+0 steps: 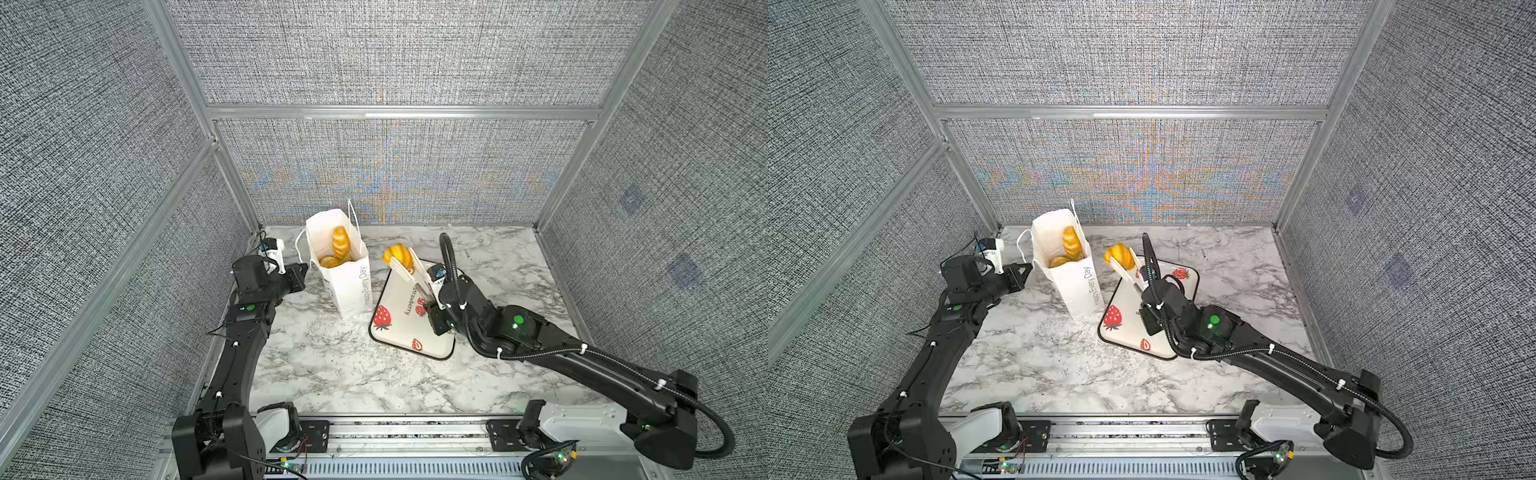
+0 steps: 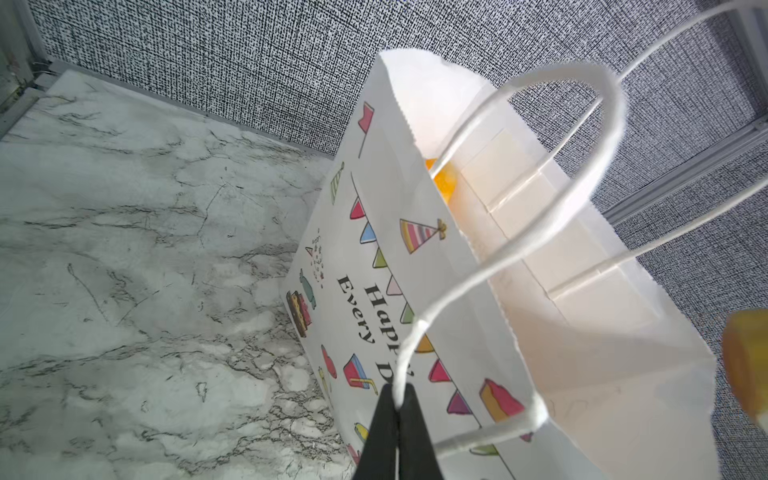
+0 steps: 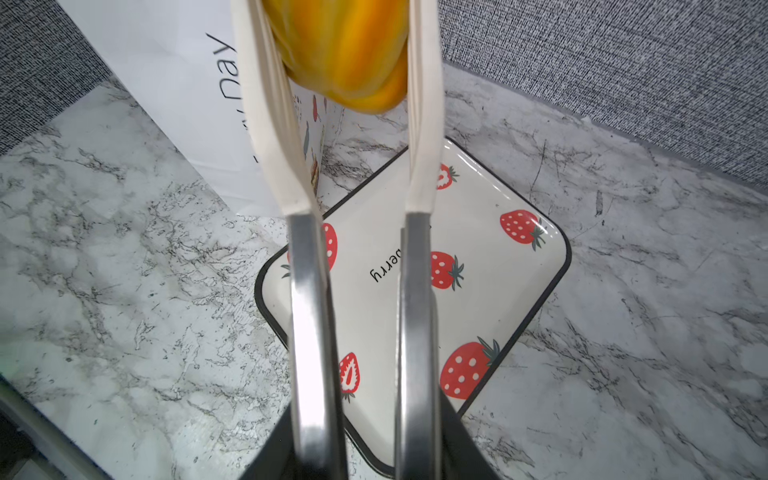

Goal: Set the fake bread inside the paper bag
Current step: 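Squeeze the tongs shut on the striped roll and lift it, then carry the roll in the tongs over the bag opening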

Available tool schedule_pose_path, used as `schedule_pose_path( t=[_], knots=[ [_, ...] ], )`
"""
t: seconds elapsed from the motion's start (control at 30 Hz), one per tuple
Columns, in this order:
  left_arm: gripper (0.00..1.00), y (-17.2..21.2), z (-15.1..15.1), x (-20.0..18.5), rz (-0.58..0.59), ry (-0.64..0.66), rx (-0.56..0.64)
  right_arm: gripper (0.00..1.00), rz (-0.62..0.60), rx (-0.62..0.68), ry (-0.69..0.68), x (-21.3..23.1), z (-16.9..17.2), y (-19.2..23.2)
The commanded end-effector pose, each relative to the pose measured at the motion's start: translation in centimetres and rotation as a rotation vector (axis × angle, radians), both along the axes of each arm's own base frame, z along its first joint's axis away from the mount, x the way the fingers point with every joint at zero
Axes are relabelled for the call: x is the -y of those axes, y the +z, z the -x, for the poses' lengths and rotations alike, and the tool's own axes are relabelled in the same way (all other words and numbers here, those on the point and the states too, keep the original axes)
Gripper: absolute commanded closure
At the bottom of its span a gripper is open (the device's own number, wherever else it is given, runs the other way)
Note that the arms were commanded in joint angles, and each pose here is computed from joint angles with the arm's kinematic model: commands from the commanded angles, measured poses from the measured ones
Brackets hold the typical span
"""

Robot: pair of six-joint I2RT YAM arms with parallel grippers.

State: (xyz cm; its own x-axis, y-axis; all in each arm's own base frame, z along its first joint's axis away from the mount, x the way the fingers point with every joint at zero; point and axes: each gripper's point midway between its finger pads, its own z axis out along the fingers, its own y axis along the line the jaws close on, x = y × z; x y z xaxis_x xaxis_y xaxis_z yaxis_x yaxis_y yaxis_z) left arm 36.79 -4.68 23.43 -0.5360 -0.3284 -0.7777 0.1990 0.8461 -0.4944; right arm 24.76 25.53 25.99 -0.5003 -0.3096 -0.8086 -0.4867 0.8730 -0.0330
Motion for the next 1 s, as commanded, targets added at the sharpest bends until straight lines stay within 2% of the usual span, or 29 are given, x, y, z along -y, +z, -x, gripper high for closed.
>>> schedule_pose_path(
  t=[0.0,0.53,0.77,0.97],
  knots=[
    [1.0,0.2,0.0,0.0,0.0,-0.004,0.008,0.65,-0.044,0.075,-0.003,-0.7,-0.4,2.3],
    [1.0,0.2,0.0,0.0,0.0,-0.003,0.009,0.64,-0.124,0.183,0.151,-8.6,-0.5,7.4],
    [1.0,0.2,0.0,0.0,-0.003,-0.001,0.009,0.65,-0.127,0.188,0.19,-11.9,-1.5,8.2],
    [1.0,0.3,0.0,0.0,-0.002,-0.001,0.011,0.65,-0.07,0.173,0.167,-13.8,-3.3,8.0]
  ],
)
